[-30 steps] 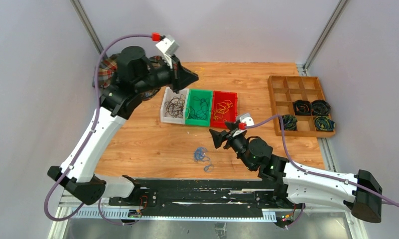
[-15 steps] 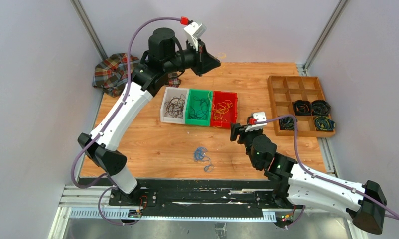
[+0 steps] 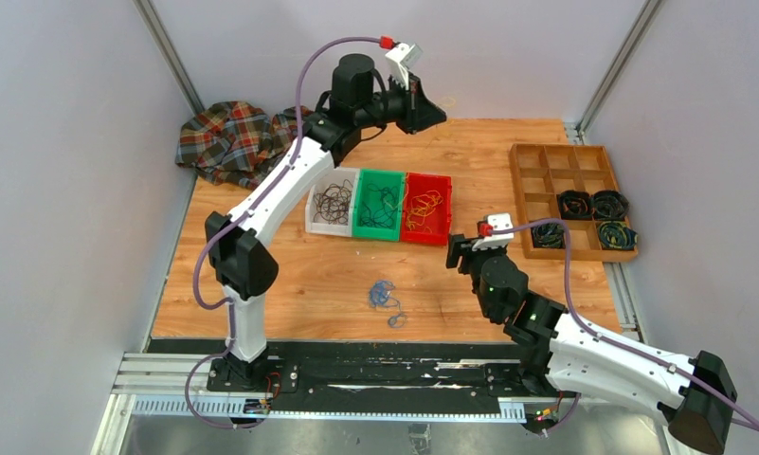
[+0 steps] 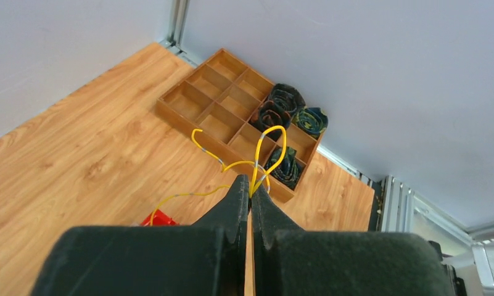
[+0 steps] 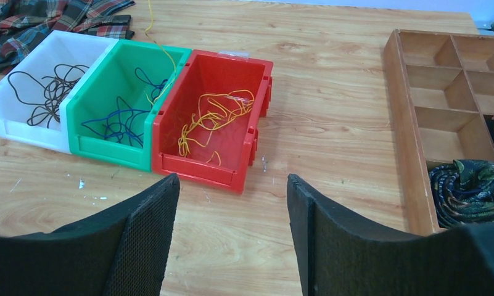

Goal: Untangle the cables
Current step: Place the cable in the bin.

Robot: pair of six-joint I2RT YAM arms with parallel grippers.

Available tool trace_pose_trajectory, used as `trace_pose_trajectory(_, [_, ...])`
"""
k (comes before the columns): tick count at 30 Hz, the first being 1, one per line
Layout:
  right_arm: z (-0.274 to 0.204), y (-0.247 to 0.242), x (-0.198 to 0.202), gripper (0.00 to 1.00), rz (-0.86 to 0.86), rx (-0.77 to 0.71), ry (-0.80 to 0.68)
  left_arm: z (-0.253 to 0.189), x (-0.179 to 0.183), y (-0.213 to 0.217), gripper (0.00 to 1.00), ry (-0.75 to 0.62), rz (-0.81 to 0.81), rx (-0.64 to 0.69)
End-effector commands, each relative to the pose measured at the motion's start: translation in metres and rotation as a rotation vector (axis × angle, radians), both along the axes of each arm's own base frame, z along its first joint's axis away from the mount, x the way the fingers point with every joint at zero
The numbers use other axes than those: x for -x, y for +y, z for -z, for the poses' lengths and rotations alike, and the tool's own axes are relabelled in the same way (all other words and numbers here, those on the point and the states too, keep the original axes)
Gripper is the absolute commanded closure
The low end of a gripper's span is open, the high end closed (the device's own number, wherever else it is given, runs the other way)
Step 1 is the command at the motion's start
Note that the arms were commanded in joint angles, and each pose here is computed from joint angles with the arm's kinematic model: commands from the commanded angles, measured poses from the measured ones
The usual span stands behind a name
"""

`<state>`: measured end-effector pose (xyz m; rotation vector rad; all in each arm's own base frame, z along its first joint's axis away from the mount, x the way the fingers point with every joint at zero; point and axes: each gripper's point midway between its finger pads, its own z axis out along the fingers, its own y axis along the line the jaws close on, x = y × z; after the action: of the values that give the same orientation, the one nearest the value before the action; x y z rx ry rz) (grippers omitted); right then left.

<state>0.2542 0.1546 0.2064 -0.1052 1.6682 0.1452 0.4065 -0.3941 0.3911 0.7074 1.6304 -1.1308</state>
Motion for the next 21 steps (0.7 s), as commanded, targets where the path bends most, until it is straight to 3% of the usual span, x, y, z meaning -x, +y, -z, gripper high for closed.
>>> trace_pose_trajectory(1, [0.005, -0.011, -0.002, 0.36, 0.042, -0.023, 0.010, -0.061, 0.008, -0.003, 1.00, -0.148, 0.022, 0.097])
trace_pose_trajectory(7, [0.010, -0.012, -0.003, 0.36, 0.042, -0.041, 0.027, -0.093, 0.008, 0.011, 1.00, -0.350, -0.045, 0.098])
trace_pose_trajectory(11, [0.013, -0.009, -0.003, 0.38, 0.025, -0.043, 0.033, -0.112, 0.022, 0.010, 1.00, -0.435, 0.001, 0.088])
trace_pose_trajectory(15, [0.016, -0.010, -0.002, 0.39, 0.030, -0.044, 0.044, -0.102, 0.026, 0.008, 1.00, -0.420, 0.014, 0.062])
trace_pose_trajectory(21, [0.012, -0.017, -0.001, 0.39, 0.045, -0.029, 0.040, -0.052, 0.017, 0.005, 1.00, -0.345, 0.016, -0.014])
